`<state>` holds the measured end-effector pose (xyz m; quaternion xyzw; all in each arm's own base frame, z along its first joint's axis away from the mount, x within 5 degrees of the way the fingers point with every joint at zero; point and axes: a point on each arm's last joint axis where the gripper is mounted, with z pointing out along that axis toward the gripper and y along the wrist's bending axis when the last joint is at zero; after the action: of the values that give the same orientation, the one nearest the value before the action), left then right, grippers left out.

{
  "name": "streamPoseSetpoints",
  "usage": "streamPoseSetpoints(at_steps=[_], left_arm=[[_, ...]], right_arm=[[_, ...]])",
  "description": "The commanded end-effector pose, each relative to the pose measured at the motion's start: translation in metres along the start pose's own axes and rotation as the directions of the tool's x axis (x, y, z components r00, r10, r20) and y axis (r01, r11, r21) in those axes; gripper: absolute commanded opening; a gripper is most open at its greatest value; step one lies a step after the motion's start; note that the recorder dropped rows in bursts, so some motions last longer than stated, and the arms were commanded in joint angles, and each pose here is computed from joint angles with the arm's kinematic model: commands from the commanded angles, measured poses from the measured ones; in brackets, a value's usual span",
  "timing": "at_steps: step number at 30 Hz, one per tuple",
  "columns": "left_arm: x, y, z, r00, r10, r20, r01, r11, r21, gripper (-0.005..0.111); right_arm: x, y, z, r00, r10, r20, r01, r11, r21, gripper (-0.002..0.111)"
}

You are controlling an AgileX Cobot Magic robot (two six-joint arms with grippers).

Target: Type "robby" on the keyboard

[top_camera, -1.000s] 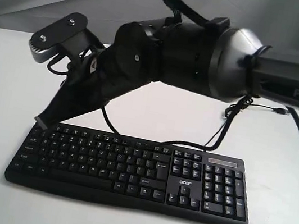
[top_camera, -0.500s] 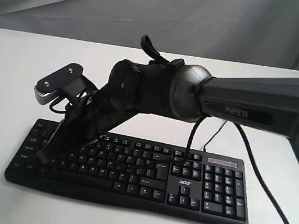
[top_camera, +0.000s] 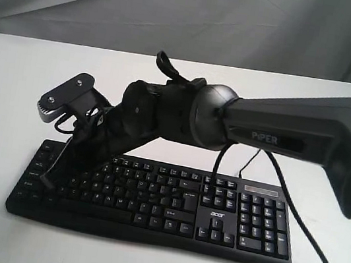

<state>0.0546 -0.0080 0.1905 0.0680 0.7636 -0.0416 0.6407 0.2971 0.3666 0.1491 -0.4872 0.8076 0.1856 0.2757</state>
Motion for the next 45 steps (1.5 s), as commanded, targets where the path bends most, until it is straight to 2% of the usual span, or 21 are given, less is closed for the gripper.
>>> streamPoseSetpoints(at_steps=[1, 12, 17, 45], left_arm=[[0.001, 0.000, 0.000, 1.000, 0.003, 0.005, -0.003, 1.000, 0.005, 0.000], [0.001, 0.000, 0.000, 1.000, 0.003, 0.005, -0.003, 1.000, 0.005, 0.000], [0.001, 0.000, 0.000, 1.000, 0.003, 0.005, -0.003, 1.000, 0.005, 0.000], [0.001, 0.000, 0.000, 1.000, 0.003, 0.005, -0.003, 1.000, 0.005, 0.000]], right_arm=[[-0.002, -0.001, -0.002, 1.000, -0.013, -0.003, 0.013, 1.000, 0.018, 0.000], [0.000, -0.002, -0.001, 1.000, -0.020, -0.023, 0.020, 0.999, 0.030, 0.000], [0.013, -0.003, 0.015, 0.998, -0.019, -0.067, 0.021, 0.999, 0.024, 0.000], [0.010, -0.005, 0.015, 0.999, -0.030, -0.039, 0.032, 0.999, 0.045, 0.000]])
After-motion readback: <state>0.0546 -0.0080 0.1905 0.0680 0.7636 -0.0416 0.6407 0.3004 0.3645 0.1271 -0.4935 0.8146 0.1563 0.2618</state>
